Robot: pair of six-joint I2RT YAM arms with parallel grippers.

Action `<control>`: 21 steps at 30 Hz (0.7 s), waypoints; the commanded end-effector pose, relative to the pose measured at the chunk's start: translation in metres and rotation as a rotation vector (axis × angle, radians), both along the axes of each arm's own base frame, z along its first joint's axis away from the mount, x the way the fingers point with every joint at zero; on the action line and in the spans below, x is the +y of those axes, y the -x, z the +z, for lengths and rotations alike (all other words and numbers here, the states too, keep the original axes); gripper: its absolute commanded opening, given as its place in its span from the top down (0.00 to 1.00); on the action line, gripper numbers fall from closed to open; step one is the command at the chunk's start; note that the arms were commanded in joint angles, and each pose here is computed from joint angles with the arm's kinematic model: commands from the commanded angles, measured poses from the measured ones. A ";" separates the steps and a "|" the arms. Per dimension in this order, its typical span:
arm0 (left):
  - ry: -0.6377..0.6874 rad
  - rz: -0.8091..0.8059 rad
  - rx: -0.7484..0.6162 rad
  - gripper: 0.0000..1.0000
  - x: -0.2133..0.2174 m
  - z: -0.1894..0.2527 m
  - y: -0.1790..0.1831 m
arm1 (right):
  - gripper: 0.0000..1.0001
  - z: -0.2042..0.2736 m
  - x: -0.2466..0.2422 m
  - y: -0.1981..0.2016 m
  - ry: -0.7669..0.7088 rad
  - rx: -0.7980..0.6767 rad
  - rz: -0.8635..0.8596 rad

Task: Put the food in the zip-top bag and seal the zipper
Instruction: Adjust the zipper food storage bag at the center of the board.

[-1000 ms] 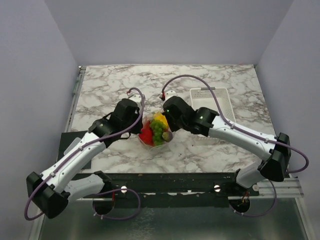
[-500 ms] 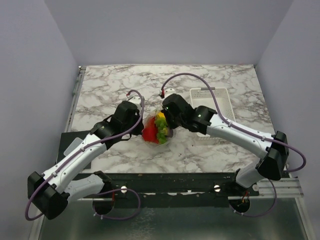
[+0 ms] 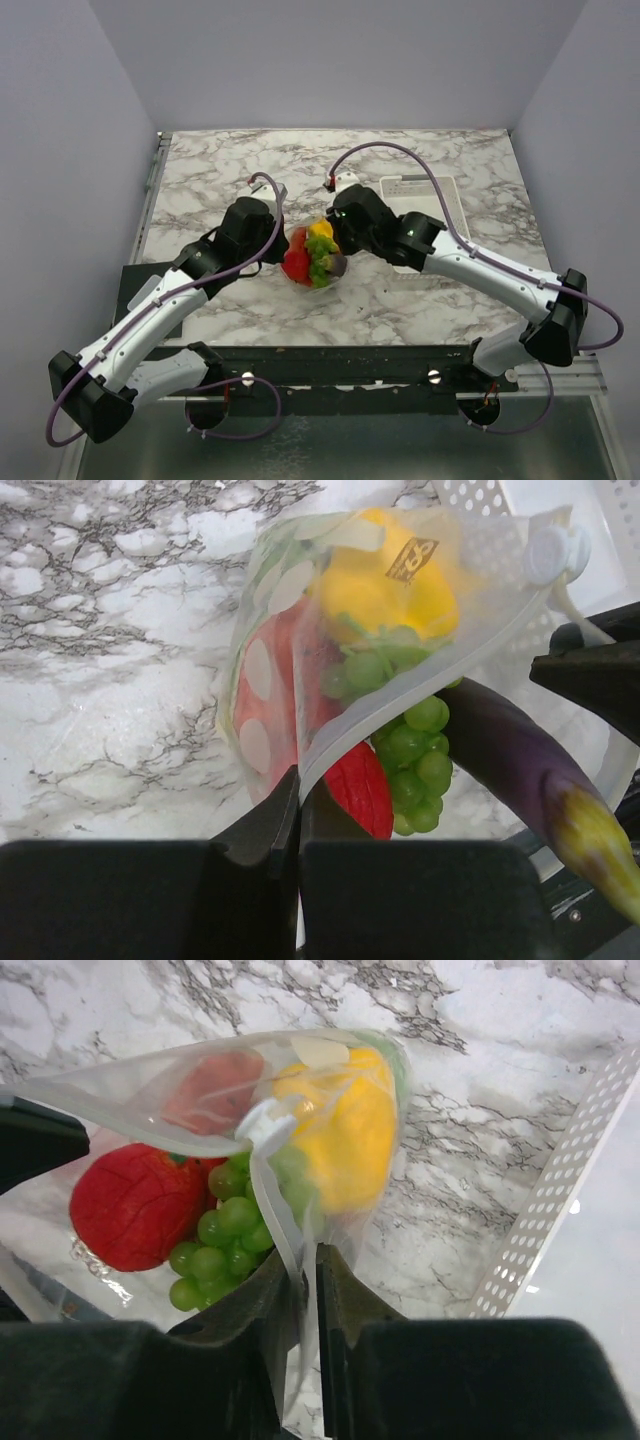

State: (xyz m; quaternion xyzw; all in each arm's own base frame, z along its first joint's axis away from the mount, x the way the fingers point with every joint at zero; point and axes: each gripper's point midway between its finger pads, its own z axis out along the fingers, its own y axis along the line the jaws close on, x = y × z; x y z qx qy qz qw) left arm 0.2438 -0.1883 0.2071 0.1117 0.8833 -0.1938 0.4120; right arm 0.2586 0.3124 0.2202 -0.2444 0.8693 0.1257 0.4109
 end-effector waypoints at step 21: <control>0.106 -0.085 -0.045 1.00 -0.028 0.043 -0.008 | 0.47 0.077 -0.015 0.081 -0.287 -0.162 0.438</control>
